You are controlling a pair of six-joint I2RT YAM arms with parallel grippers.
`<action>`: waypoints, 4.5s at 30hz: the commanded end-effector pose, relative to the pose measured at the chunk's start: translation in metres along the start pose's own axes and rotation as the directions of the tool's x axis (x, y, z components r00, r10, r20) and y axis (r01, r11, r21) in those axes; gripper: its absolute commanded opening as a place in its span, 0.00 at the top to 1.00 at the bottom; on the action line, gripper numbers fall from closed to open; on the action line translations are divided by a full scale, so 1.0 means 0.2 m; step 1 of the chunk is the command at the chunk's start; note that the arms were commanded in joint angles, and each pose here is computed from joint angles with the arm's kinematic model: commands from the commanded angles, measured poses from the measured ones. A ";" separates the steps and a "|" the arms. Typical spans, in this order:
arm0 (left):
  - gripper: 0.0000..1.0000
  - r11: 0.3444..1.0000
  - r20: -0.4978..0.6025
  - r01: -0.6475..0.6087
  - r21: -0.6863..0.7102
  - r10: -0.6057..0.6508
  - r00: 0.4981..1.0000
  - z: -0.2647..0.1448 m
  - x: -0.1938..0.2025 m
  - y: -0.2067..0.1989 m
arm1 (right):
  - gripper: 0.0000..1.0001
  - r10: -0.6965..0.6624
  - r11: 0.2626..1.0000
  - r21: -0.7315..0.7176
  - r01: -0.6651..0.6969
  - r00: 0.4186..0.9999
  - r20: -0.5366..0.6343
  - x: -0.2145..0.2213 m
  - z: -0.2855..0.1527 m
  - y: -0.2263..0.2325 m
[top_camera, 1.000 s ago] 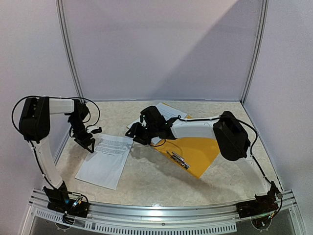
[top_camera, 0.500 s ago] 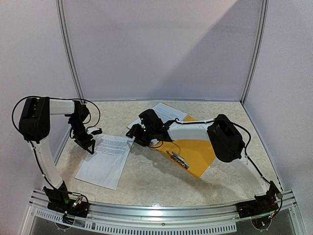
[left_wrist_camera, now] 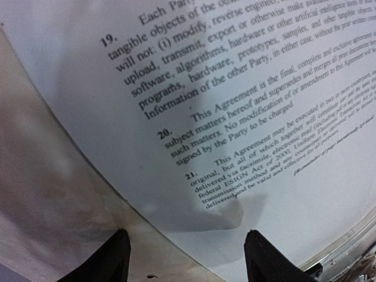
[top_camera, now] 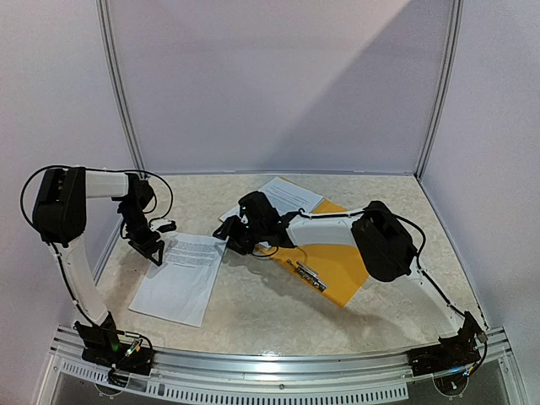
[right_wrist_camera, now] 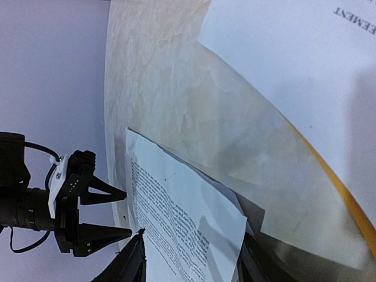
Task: Put the files into the folder
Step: Pick up the file from the center of the board, then pass from the right arm to the left, then pass from the left arm to the right
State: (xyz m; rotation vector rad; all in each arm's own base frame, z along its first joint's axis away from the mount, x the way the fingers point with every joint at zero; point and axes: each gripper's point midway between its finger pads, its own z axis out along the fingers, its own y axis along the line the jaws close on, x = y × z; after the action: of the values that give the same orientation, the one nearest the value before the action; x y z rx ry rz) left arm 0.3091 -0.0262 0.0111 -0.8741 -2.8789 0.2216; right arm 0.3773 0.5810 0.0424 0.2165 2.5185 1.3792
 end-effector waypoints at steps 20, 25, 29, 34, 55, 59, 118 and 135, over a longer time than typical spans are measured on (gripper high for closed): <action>0.31 0.998 -0.020 -0.005 0.066 0.007 1.000 0.14 -0.02 -0.02 | 0.85 0.021 0.992 -0.124 -0.036 0.993 -0.117 0.27 0.21 0.03; 0.31 0.972 0.143 -0.106 0.210 0.077 0.987 -0.11 -0.13 -0.19 | 1.00 -0.102 0.984 -0.158 0.081 0.987 -0.126 0.27 0.14 0.14; 0.30 0.920 0.340 -0.296 0.256 0.201 0.919 -0.51 -0.21 -0.36 | 1.00 -0.268 0.945 -0.225 0.236 0.955 -0.125 0.28 0.01 0.33; 0.20 0.866 0.483 -0.480 0.141 0.363 0.797 -0.92 -0.23 -0.47 | 1.00 -0.528 0.824 -0.272 0.497 0.847 -0.053 0.32 -0.28 0.63; 0.02 0.421 0.407 -0.903 -0.092 0.843 0.351 -1.22 0.08 -1.25 | 1.00 -0.870 0.466 -0.184 0.865 0.486 0.081 0.43 -1.19 0.90; 0.03 0.421 0.395 -0.902 -0.093 0.848 0.355 -1.22 0.09 -1.28 | 1.00 -0.890 0.437 -0.145 0.888 0.450 0.071 0.42 -1.25 0.87; 1.00 0.811 0.844 -0.577 -0.097 0.374 0.384 -2.01 -0.16 -1.57 | 0.01 -0.551 0.606 -0.149 0.781 0.548 0.629 -0.17 -1.72 0.60; 1.00 0.844 0.845 -0.528 -0.100 0.352 0.402 -1.99 -0.25 -1.51 | 0.75 -0.542 0.516 -0.314 0.797 0.588 0.600 -0.12 -1.70 0.69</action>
State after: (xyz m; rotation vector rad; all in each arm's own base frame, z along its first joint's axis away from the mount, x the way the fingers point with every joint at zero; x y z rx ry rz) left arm 0.2416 -0.2625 0.4571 -2.0185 -3.1407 1.3291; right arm 0.3093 0.3733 0.3280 -0.4740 1.4844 1.3301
